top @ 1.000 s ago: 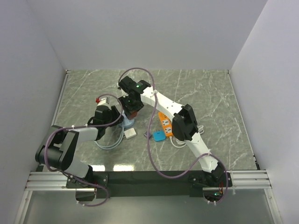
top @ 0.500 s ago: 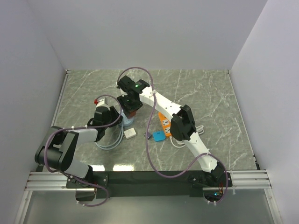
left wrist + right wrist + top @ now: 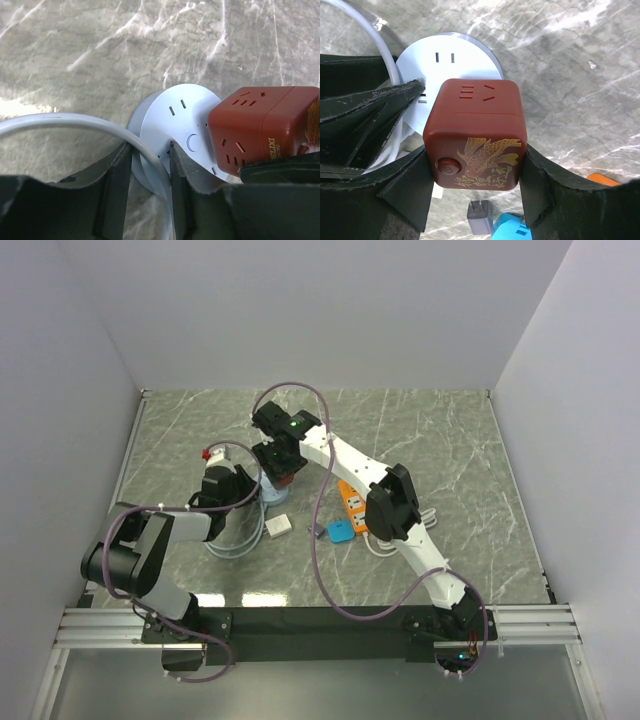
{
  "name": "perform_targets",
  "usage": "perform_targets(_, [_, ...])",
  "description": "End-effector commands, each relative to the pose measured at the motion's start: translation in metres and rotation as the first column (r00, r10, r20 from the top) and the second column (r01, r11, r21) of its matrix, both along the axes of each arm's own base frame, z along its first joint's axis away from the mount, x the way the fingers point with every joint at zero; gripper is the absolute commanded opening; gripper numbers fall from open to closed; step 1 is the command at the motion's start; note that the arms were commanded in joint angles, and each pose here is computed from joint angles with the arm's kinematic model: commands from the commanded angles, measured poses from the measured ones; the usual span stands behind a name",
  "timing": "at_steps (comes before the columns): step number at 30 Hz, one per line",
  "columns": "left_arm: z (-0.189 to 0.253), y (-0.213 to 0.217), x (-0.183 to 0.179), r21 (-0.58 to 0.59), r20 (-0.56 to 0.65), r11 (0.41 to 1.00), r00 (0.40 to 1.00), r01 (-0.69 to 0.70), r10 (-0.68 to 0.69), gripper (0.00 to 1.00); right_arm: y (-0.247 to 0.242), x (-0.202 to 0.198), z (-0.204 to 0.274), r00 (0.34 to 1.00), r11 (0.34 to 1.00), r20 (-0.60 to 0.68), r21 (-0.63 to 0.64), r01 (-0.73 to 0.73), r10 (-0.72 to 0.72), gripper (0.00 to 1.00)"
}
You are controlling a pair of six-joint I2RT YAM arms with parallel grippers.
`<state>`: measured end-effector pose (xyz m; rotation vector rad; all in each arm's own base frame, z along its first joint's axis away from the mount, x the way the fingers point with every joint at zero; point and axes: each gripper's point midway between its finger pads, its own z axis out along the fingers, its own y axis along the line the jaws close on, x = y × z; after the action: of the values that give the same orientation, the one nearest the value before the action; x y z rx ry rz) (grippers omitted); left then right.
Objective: Insert the plug
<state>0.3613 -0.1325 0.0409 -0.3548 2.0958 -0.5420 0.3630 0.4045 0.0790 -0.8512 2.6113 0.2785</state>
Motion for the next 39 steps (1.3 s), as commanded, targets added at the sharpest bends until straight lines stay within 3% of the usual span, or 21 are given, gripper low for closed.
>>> perform_targets(1, [-0.015,-0.026,-0.016,-0.010,-0.053,0.989,0.987,0.150,-0.151,0.05,-0.016,-0.024,-0.064,0.993,0.993,-0.121,-0.117,-0.018,0.004,0.00])
perform_targets(13, [-0.009,-0.077,-0.033,0.009,-0.011,0.923,0.923,0.384,-0.384,0.00,-0.040,-0.049,-0.049,0.990,0.993,-0.140,-0.120,-0.017,0.000,0.00])
perform_targets(24, [-0.005,-0.121,-0.063,0.014,0.007,0.814,0.814,0.580,-0.580,0.00,-0.075,-0.071,-0.036,0.989,0.986,-0.146,-0.164,0.008,-0.032,0.00])
perform_targets(39, [-0.011,-0.134,-0.072,0.013,0.003,0.768,0.768,0.641,-0.641,0.00,-0.090,-0.034,-0.036,0.987,0.992,-0.137,-0.104,0.068,-0.082,0.00])
